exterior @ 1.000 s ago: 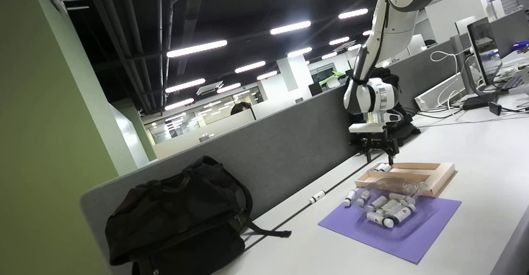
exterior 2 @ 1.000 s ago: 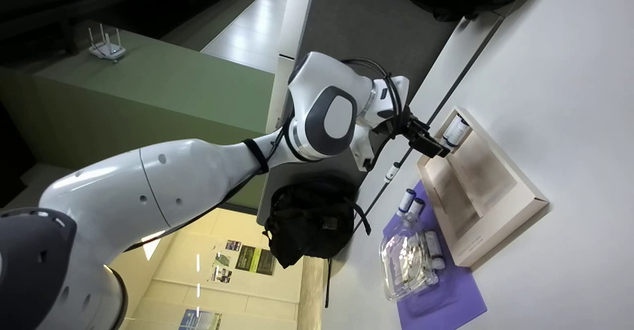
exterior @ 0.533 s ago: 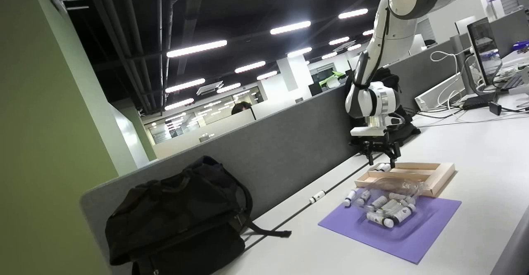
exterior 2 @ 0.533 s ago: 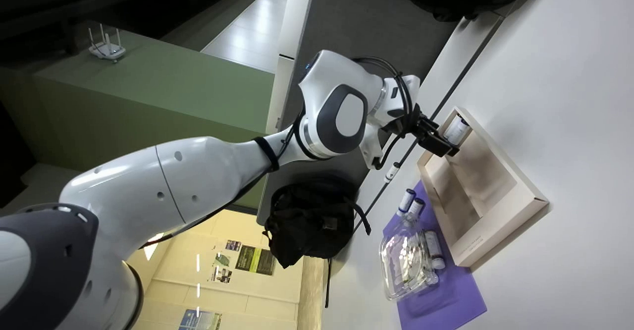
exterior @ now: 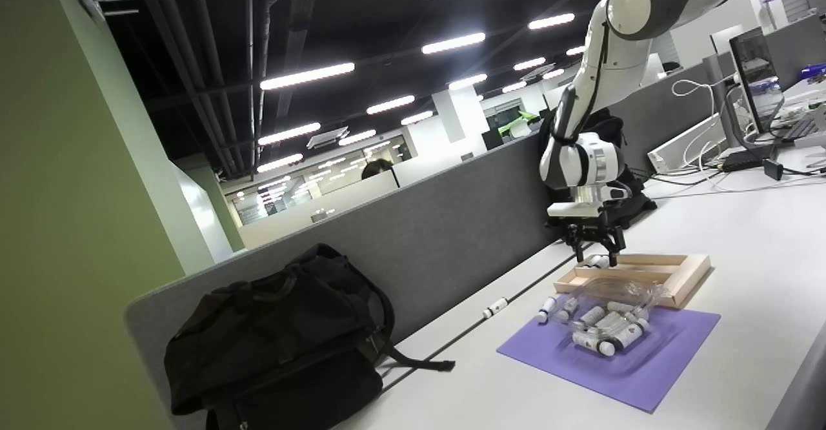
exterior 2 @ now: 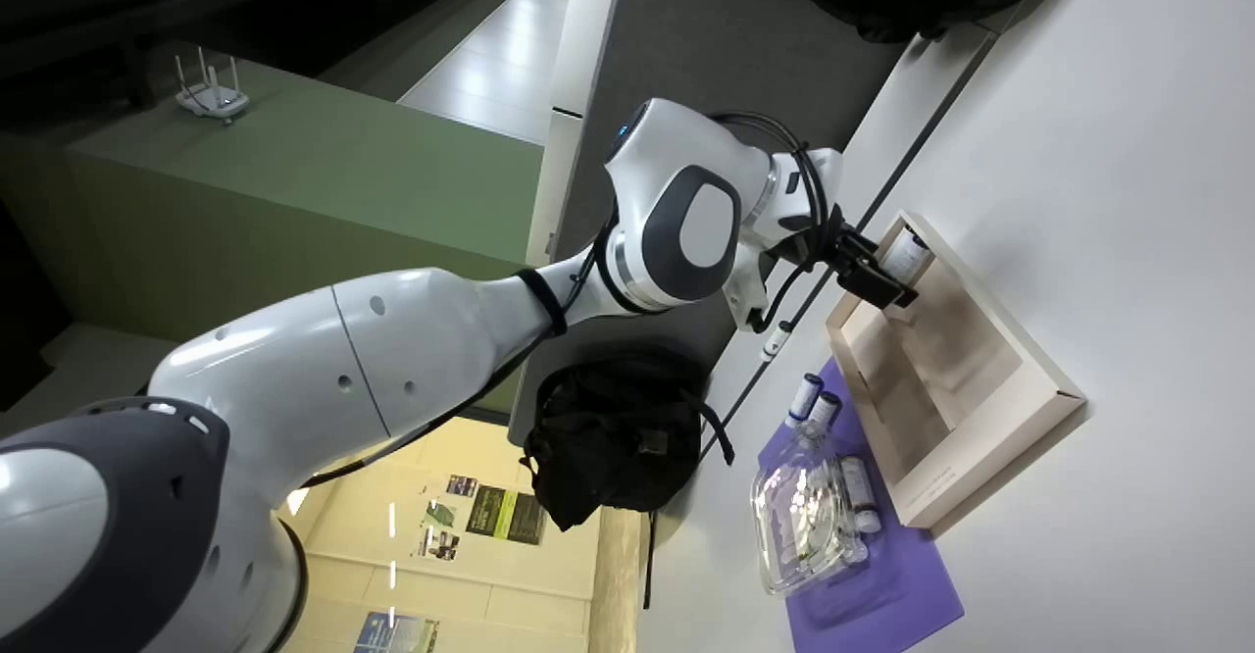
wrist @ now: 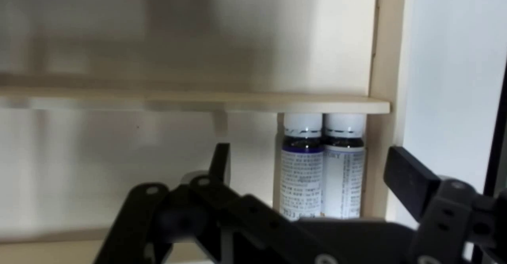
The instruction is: Remove all the bottles on the tray
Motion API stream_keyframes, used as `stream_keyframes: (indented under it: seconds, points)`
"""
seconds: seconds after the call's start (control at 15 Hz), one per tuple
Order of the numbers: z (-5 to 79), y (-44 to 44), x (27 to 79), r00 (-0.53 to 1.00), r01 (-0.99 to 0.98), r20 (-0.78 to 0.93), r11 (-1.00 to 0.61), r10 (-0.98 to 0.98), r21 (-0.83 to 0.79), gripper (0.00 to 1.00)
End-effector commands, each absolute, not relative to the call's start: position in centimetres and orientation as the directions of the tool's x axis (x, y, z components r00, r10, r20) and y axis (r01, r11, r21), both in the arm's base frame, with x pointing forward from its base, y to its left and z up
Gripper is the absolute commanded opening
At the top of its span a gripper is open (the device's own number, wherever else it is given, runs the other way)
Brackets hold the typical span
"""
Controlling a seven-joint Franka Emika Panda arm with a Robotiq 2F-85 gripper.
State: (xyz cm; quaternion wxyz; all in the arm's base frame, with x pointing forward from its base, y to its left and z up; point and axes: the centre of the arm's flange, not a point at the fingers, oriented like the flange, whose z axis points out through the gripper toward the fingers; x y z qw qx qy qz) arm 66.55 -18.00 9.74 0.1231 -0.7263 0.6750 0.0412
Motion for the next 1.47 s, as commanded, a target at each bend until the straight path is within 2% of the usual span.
stream_keyframes:
  seconds: [0.0,1.4]
  points:
    - [9.7,-18.6,67.8,0.049,-0.994,-0.239,-0.023,-0.970,-0.109,1.00]
    - [9.7,-19.1,64.2,0.117,-0.991,-0.268,-0.094,-0.956,-0.096,1.00]
